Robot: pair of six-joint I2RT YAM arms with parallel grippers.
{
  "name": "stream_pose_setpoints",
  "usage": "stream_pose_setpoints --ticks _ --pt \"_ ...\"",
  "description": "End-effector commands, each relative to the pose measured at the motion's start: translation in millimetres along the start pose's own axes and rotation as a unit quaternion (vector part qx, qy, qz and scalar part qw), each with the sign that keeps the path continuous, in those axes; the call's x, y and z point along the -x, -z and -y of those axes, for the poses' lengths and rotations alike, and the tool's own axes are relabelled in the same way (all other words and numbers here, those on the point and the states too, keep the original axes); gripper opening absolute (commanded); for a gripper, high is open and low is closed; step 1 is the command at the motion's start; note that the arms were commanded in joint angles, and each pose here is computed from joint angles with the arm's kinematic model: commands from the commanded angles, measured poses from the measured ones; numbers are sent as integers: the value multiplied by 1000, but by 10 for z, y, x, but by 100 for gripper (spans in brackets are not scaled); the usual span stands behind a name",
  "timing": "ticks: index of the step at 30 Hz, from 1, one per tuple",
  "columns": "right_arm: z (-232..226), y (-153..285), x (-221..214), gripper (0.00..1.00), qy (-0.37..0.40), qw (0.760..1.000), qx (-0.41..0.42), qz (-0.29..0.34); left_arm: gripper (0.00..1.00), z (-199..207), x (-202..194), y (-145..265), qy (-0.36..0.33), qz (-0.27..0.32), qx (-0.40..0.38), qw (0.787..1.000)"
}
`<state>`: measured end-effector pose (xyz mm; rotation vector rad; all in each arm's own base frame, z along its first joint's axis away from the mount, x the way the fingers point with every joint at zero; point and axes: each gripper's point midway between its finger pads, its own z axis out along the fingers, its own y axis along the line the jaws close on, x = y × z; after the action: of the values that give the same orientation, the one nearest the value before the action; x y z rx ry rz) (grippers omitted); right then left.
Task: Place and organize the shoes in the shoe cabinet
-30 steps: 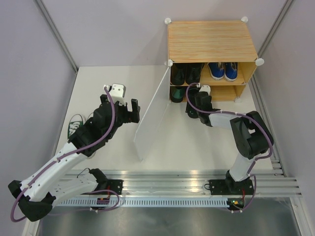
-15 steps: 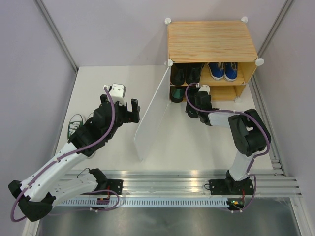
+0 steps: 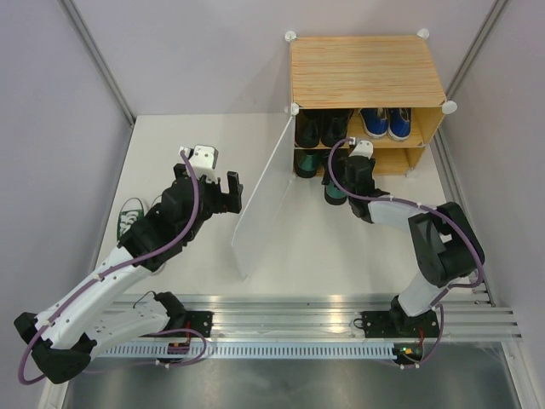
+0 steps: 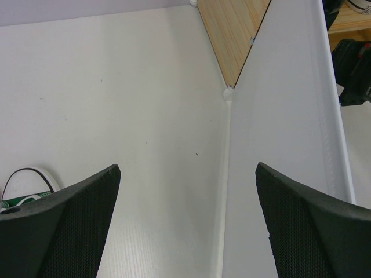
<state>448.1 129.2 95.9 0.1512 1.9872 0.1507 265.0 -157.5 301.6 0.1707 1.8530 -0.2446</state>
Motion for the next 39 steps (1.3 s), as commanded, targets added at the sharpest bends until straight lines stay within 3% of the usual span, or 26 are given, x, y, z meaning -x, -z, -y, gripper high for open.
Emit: stream_pose_setpoints --ticks 1,13,24,33,36,39 --pt "-6 152 146 98 -25 999 9 28 99 50 103 27 -1 19 -16 1000" --pt "150 516 -271 98 -40 999 24 8 100 59 94 27 -3 18 -18 1000" --pt "3 315 -478 98 -27 998 54 -20 100 62 84 16 -5 16 -18 1000" --pt "56 153 -510 98 -16 999 17 -25 100 73 91 25 -4 17 -21 1000" --pt "79 97 -534 93 -12 999 5 -33 100 77 91 25 -1 17 -22 1000" --pt "68 65 -537 80 -12 999 4 -35 100 80 90 24 -3 16 -22 1000"
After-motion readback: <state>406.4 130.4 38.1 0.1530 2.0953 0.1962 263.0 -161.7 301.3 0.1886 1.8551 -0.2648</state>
